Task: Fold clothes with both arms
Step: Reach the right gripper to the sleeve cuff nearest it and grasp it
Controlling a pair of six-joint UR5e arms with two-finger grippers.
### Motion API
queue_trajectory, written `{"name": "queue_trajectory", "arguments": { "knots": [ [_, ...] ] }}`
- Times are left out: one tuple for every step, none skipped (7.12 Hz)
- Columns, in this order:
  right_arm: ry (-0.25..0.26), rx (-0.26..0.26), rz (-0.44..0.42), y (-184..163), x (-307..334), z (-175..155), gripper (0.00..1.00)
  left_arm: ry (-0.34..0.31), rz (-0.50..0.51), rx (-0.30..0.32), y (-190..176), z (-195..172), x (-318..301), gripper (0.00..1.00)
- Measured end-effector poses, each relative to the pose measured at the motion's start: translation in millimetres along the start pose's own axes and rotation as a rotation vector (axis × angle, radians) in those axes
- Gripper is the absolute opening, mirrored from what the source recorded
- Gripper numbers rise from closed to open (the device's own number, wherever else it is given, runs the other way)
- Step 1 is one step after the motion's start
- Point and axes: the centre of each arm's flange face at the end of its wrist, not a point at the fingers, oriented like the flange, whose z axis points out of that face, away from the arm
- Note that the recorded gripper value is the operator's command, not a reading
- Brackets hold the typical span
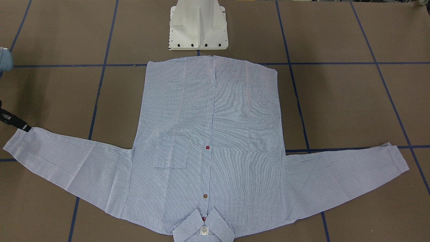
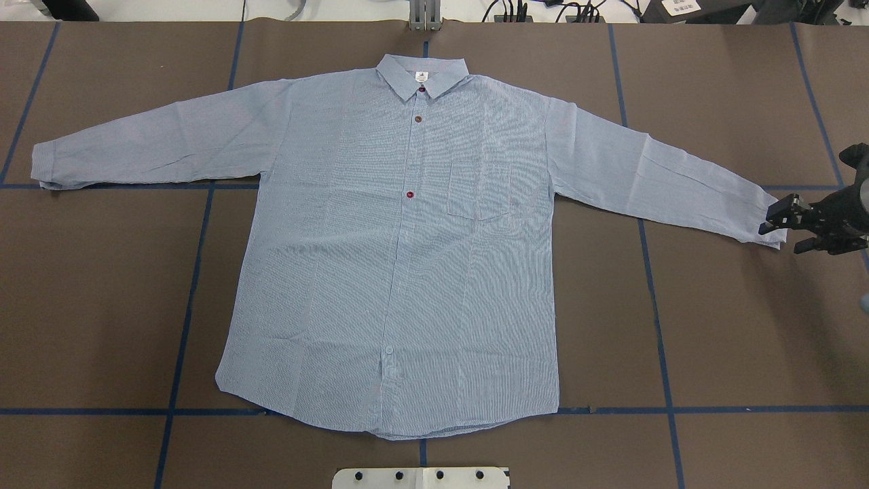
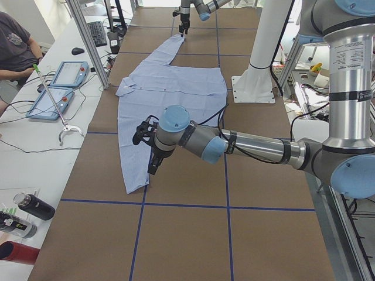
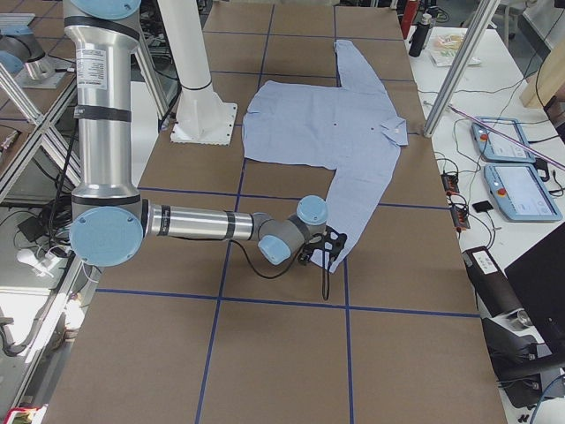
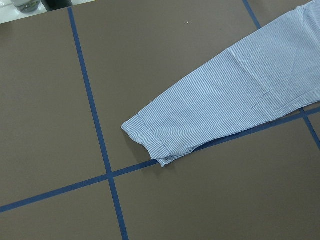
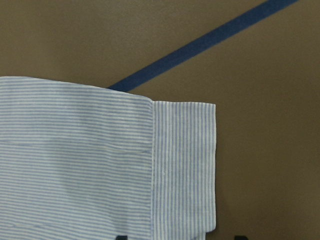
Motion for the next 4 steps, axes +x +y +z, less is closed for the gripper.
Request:
{"name": "queue_trajectory", "arguments": {
  "knots": [
    [0.003, 0.002, -0.001, -0.1, -0.4, 1.5, 0.64, 0.0, 0.001, 0.001, -0.2, -0.3, 0.3, 1.0],
    [0.008, 0.006, 0.0, -1.2, 0.0, 3.8, 0.57, 0.0, 0.002, 0.001, -0.2, -0.4, 0.5, 1.0],
    [0.013, 0.007, 0.003, -3.4, 0.4, 6.7, 0.26, 0.0, 0.003, 0.001, -0.2, -0.4, 0.4, 1.0],
    [0.015, 0.008, 0.005, -4.9, 0.0, 8.2, 0.0, 0.0, 0.003, 0.001, -0.2, -0.4, 0.4, 1.0]
  ]
}}
